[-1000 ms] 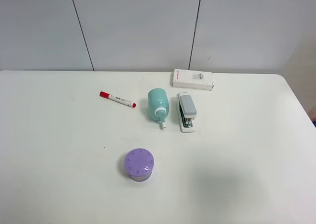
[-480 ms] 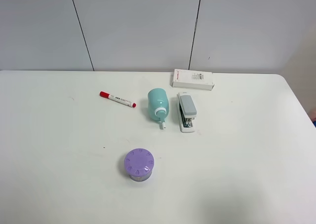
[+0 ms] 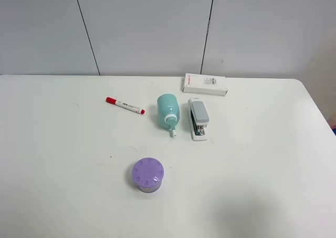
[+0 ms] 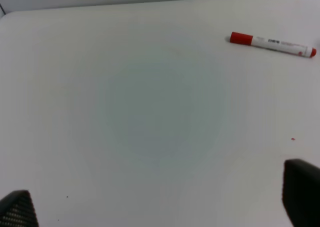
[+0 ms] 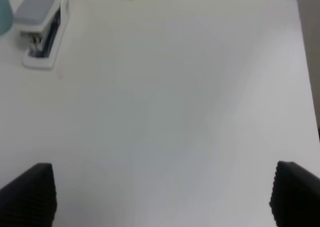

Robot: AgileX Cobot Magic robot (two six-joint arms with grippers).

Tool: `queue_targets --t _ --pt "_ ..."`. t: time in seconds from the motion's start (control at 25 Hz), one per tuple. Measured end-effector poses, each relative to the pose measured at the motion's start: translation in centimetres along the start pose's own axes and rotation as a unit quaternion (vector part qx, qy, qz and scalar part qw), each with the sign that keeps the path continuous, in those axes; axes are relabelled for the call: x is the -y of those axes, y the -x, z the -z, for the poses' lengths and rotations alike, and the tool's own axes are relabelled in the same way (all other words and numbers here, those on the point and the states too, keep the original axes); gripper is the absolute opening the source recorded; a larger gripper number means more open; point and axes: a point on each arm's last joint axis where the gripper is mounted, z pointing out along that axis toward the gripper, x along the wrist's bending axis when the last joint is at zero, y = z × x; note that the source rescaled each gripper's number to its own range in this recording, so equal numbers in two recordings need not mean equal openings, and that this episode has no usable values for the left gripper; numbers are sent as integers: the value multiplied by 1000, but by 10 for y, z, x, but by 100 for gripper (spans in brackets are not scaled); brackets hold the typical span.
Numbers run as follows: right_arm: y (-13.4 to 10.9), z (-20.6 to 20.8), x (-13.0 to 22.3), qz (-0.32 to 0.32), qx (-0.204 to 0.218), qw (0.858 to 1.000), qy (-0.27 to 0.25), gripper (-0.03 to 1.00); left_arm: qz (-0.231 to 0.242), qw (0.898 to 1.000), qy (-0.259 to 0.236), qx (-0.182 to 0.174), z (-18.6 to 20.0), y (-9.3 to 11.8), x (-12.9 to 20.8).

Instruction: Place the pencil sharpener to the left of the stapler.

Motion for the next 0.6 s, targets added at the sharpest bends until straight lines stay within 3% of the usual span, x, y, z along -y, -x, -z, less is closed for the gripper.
queue_targets --t 0.6 --pt "1 -6 0 -46 7 999 15 55 0 1000 0 0 0 0 0"
